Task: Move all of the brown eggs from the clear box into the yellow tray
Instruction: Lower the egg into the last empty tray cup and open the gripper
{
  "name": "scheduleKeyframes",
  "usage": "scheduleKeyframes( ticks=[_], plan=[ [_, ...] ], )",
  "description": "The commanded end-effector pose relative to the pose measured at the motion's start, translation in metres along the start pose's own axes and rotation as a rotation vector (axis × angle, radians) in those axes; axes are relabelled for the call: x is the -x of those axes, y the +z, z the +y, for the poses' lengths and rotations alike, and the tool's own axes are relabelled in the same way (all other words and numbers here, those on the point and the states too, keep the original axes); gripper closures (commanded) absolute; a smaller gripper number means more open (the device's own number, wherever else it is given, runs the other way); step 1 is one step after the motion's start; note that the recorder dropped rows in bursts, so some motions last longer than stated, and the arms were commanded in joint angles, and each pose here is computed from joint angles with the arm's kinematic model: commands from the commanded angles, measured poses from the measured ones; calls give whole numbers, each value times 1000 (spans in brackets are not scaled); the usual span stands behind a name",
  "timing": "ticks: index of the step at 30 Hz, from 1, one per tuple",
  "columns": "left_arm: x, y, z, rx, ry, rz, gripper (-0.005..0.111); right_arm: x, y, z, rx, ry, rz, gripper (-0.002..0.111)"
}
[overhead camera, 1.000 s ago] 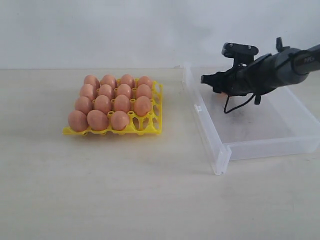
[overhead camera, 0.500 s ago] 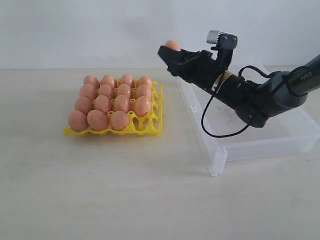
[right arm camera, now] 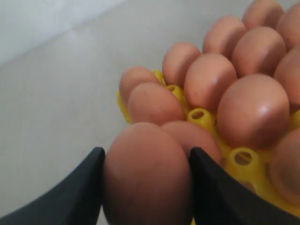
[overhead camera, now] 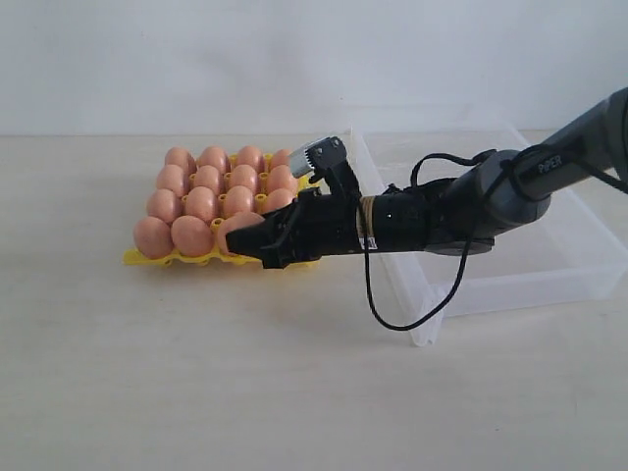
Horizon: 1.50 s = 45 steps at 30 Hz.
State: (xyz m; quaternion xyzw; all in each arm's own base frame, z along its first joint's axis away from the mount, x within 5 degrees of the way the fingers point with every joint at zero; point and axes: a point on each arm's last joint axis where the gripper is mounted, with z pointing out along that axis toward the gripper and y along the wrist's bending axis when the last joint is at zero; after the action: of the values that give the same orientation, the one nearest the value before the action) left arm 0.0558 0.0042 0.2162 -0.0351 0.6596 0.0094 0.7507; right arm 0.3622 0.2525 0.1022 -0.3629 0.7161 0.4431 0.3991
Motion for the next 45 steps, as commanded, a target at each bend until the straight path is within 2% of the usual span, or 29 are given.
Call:
scheduleKeyframes(
  ticks=[1,10,17,21,23,25,26,27,29,32,37,41,43,45],
  plan=[
    [1,0,0,-2,-2,-9,103,1,-1,-1,-16,-85,41,109],
    [1,0,0,-2,-2,-9,103,6,-2,-11,-130,-164,-8,109],
    [1,0,0,-2,-2,-9,103,2,-4,-22,-242,-167,51,109],
    [1,0,0,-2,-2,-9,103,0,-5,-26,-284,-110,55,105],
    [1,0,0,-2,-2,-9,103,0,-5,-26,-285,-127,57,92],
    [1,0,0,-2,-2,-9,103,1,-5,-26,-291,-128,51,65],
    [1,0,0,-2,-2,-9,103,1,-5,-26,-293,-126,49,56],
    [1,0,0,-2,-2,-9,103,2,-5,-27,-301,-119,44,49],
    [1,0,0,-2,-2,-9,103,4,-6,-28,-315,-123,31,46],
    [1,0,0,-2,-2,-9,103,10,-8,-28,-337,-144,9,46],
    [1,0,0,-2,-2,-9,103,38,-17,-18,-345,-195,-41,46],
    [1,0,0,-2,-2,-9,103,62,-29,-10,-399,-215,-40,48],
    [1,0,0,-2,-2,-9,103,67,-35,-9,-438,-205,-12,60],
    [1,0,0,-2,-2,-9,103,66,-38,-9,-474,-167,47,84]
  ],
)
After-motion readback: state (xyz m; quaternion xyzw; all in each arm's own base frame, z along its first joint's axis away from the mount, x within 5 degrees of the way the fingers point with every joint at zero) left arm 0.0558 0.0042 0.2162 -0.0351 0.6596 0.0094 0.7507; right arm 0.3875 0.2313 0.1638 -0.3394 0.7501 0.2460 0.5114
